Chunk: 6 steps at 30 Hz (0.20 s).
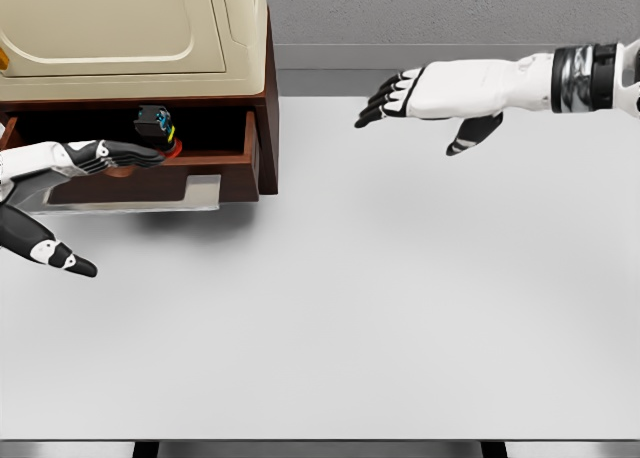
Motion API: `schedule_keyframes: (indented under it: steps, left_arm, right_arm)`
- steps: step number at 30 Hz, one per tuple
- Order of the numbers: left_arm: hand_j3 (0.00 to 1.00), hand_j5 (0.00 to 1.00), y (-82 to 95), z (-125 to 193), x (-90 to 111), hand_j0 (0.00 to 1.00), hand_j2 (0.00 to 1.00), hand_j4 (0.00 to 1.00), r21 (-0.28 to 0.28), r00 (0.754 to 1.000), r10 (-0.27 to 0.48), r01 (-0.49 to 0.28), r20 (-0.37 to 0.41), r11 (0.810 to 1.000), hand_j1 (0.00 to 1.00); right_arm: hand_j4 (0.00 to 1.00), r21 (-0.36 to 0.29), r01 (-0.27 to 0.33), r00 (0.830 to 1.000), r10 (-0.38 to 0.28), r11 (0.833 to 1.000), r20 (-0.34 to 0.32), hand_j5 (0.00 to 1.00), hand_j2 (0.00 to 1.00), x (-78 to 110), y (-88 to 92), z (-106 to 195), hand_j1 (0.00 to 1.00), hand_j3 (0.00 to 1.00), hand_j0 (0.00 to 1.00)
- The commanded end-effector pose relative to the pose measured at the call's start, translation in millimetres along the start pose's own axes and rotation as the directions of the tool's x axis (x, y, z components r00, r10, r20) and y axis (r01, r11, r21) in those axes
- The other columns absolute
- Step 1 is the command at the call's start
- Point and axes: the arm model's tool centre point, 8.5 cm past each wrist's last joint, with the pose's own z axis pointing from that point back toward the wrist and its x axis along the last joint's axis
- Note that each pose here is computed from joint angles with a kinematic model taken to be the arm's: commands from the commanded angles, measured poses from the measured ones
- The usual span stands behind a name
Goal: Open the cabinet drawer with left arm, and place a switch into the drawer with right arm
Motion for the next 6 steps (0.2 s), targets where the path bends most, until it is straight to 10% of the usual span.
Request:
schedule_keyframes:
  steps: [1, 6]
  left_arm:
    - [1.00, 1.00, -4.6, -14.7, -1.7, 1.00, 1.00, 1.00, -0.004, 0.998, 0.009, -0.009, 0.069, 1.000, 1.00]
    - [1.00, 1.00, -6.7, -47.4, 1.2, 1.00, 1.00, 1.00, -0.022, 0.986, 0.005, -0.002, 0.169, 1.000, 1.00]
  right_arm:
    - [1.00, -0.002, 0.021, 1.000, -0.021, 1.000, -0.021, 1.00, 1.00, -7.2, 2.6, 3.3, 1.00, 1.00, 1.00]
    - [1.00, 0.001, 0.042, 0.998, -0.042, 0.999, -0.043, 1.00, 1.00, -14.9, 7.7, 6.3, 1.00, 1.00, 1.00]
